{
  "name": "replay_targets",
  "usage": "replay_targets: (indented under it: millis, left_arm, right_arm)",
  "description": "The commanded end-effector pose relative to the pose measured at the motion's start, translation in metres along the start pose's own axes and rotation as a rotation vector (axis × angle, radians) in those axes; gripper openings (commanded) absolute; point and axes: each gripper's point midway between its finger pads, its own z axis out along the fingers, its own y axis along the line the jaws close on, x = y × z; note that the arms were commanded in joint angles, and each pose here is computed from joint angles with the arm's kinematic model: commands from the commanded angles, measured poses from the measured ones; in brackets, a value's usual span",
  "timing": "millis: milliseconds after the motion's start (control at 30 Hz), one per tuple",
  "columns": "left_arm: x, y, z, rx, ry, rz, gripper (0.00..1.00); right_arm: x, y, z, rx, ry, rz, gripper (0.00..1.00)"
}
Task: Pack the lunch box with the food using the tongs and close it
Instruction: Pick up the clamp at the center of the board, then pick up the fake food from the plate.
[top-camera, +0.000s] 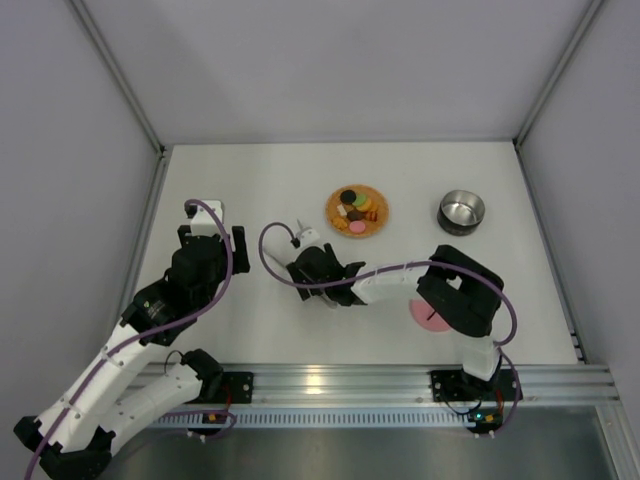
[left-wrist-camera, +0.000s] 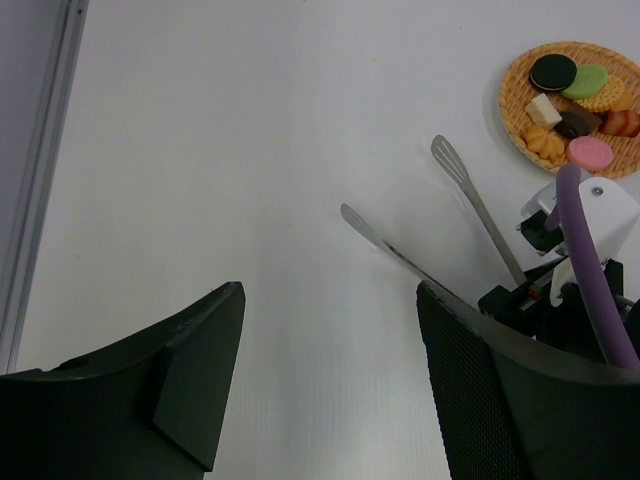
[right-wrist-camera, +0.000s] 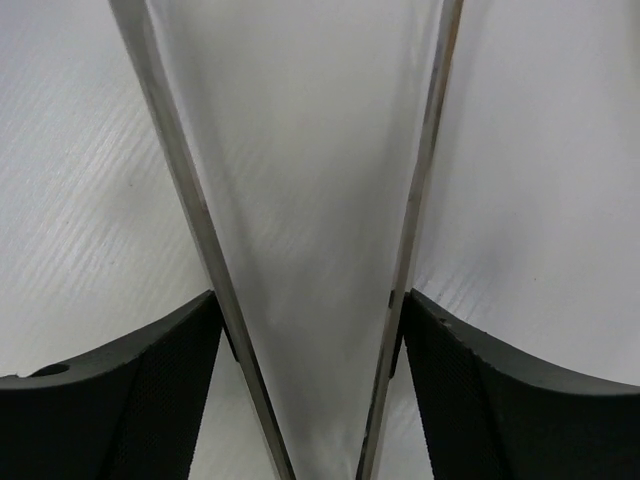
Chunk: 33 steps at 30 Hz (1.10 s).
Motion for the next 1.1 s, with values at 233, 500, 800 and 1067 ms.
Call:
replay_targets:
  millis: [233, 500, 800, 1067]
  left_arm:
    - [-0.005, -0.003, 0.002, 0.008, -0.022, -0.015, 0.75]
    - [-0.005, -0.003, 0.002, 0.007, -0.024, -0.016, 0.75]
    - [-0.006, -0.003, 0.002, 0.007, -0.025, -0.016, 0.75]
    - [-0.005, -0.003, 0.002, 0.008, -0.021, -0.014, 0.75]
  right_arm:
    - [0.007, -0.026, -0.034, 0.106, 0.058, 0.006, 0.43]
    - [-0.068, -0.053, -0.111, 0.155, -0.107, 0.068, 0.46]
    - [-0.081, -0.082, -0.144, 0.215, -0.135, 0.115, 0.49]
    - [-0.090, -0.123, -0.161, 0.250, -0.154, 0.202, 0.36]
